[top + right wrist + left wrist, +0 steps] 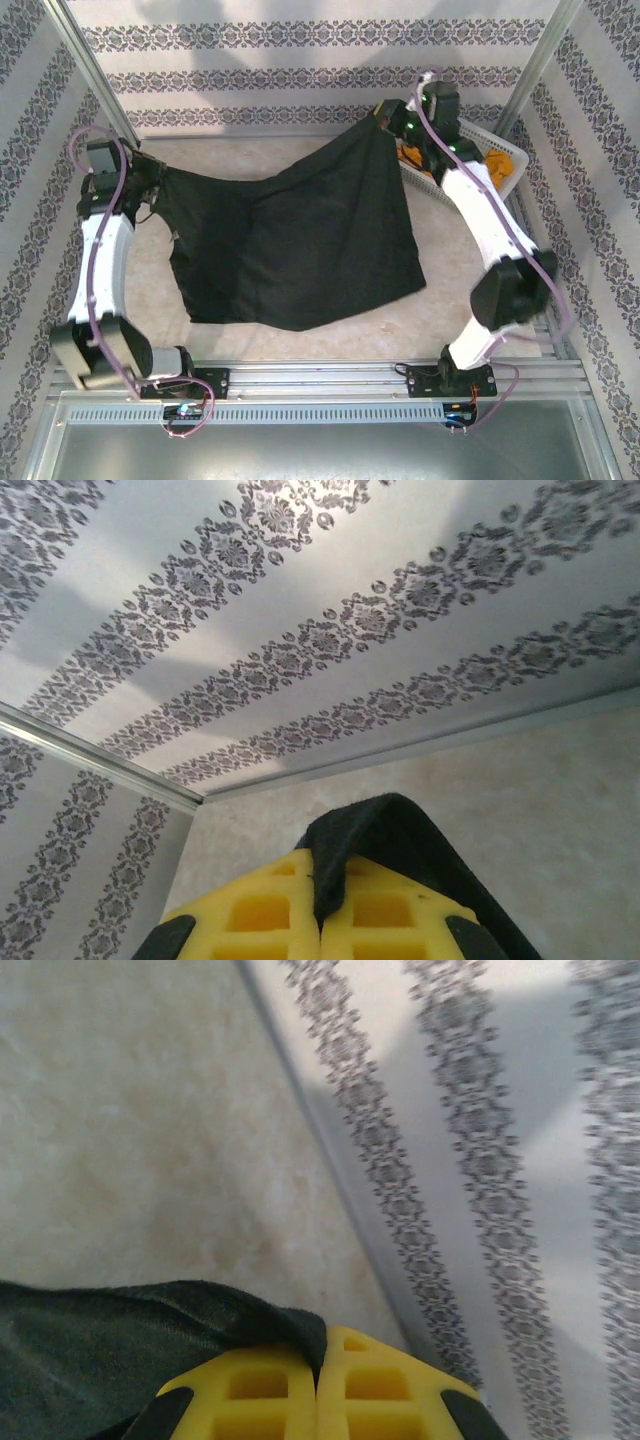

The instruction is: Fold and stack the t-shirts

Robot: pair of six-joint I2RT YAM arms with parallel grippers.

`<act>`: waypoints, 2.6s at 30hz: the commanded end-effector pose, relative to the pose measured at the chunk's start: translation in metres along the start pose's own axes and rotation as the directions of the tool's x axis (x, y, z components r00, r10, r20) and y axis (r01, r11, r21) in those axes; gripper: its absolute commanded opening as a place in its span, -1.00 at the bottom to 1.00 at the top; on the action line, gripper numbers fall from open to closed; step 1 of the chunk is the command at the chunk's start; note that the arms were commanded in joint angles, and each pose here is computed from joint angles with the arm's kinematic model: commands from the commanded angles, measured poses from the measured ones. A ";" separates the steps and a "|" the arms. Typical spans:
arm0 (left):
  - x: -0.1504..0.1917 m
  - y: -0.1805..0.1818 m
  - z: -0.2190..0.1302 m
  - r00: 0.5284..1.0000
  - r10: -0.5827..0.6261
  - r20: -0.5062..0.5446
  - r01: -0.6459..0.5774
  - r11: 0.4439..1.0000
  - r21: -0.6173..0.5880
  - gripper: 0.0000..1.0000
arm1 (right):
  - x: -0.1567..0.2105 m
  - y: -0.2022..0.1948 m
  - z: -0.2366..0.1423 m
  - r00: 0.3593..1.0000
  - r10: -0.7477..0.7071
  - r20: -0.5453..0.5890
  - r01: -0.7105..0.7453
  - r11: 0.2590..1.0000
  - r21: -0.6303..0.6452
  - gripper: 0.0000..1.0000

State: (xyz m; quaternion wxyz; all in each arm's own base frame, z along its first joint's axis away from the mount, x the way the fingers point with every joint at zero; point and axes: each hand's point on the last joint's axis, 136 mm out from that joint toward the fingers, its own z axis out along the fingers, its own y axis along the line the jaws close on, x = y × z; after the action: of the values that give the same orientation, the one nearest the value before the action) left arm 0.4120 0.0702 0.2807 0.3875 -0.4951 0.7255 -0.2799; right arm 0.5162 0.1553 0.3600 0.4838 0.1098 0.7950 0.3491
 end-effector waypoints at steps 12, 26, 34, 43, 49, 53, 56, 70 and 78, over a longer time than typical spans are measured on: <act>-0.145 -0.214 -0.100 0.958 0.026 0.286 -0.163 0.869 0.467 -1.00 | -0.184 0.107 -0.043 0.921 0.019 0.389 0.092 0.960 -0.265 -1.00; -0.020 0.032 -0.067 0.989 -0.106 0.104 0.105 0.994 0.012 -0.72 | 0.008 -0.054 -0.071 0.990 0.074 0.122 -0.096 0.978 0.183 -1.00; 0.056 0.170 -0.045 0.996 -0.082 -0.034 0.066 0.937 -0.342 0.13 | 0.173 -0.160 -0.090 0.962 0.204 -0.184 -0.095 0.875 0.476 0.24; 0.115 0.194 -0.038 0.978 -0.104 -0.179 0.029 0.924 -0.382 -0.03 | 0.198 -0.144 -0.070 0.943 0.125 -0.308 0.026 0.896 0.443 0.07; 0.123 0.197 -0.010 0.969 -0.117 -0.215 0.021 0.914 -0.406 -0.12 | 0.247 -0.125 -0.019 0.877 0.156 -0.455 0.045 0.916 0.400 -0.19; 0.119 0.200 0.013 0.967 -0.117 -0.224 0.011 0.905 -0.426 -0.11 | 0.278 -0.122 0.001 0.843 0.197 -0.500 0.042 0.903 0.427 -0.20; 0.125 0.213 0.025 0.960 -0.134 -0.246 0.005 0.887 -0.463 -0.10 | 0.300 -0.131 0.008 0.805 0.254 -0.535 0.043 0.876 0.480 -0.21; 0.229 0.266 -0.002 0.885 -0.178 -0.431 -0.106 0.823 -0.558 -0.10 | 0.325 -0.213 -0.049 0.663 0.540 -0.519 0.070 0.645 0.761 -0.13; 0.265 0.260 -0.024 0.853 -0.190 -0.485 -0.092 0.862 -0.499 -0.04 | 0.295 -0.226 -0.061 0.684 0.544 -0.487 -0.001 0.668 0.744 -0.12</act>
State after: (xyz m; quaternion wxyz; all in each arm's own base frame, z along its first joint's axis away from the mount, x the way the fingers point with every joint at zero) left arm 0.2303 -0.0822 0.0225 0.0633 -0.4816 0.8426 -0.2325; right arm 0.3634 0.1191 0.0187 0.0291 0.2863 0.9515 0.1086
